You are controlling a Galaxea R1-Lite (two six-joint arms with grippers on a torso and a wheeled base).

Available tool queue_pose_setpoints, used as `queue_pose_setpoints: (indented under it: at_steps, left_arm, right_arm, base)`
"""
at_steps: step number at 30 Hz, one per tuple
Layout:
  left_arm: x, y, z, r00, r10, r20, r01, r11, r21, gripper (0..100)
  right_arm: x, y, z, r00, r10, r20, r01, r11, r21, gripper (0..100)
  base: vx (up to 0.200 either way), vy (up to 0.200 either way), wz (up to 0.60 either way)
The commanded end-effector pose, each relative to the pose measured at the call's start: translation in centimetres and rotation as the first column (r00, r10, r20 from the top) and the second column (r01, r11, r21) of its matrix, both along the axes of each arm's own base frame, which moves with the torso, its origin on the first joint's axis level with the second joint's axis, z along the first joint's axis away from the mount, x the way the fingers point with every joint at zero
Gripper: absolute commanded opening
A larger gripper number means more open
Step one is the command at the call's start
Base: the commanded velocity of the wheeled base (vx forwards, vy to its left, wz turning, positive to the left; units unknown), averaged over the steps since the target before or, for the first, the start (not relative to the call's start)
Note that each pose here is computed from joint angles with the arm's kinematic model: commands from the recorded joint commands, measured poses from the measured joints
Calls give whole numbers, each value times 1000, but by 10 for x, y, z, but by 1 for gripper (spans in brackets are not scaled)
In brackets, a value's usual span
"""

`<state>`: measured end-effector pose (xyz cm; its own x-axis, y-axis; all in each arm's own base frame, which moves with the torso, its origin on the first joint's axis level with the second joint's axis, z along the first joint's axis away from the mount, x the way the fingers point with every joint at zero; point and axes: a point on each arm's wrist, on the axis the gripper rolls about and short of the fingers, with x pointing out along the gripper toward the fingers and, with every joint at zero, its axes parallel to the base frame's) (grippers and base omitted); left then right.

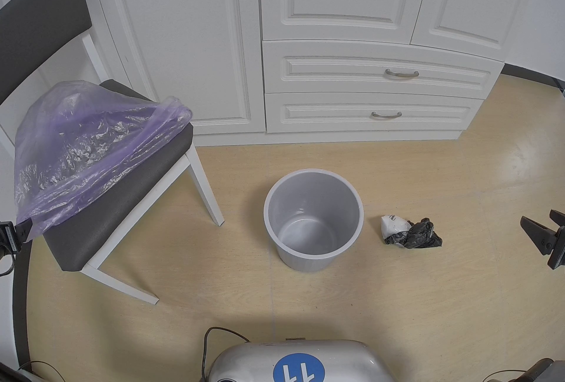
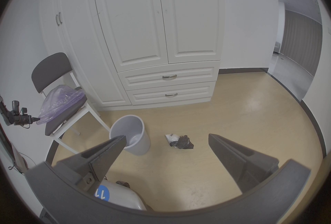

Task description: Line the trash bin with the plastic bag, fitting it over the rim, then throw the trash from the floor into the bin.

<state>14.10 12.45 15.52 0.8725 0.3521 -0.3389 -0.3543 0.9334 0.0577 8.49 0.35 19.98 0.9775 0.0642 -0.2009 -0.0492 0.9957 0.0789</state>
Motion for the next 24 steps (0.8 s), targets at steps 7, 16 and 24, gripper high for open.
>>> queue_pose_setpoints:
  at_steps: [7,16,24]
  left_arm:
    - [12,21,-3,996,49,72,-50,999,9,100]
    - [14,17,-14,997,35,63,-33,999,-34,100]
    - [28,16,-39,1000,-9,-17,7,995,-97,100]
  right_arm:
    - [-1,1,0,1000,13,4,-13,1000,0,100]
    - [-1,1,0,1000,15,1,-15,1000,0,100]
    - [0,1,0,1000,15,0,-15,1000,0,100]
  base:
    - [0,0,0]
    - [0,0,0]
    - [0,0,0]
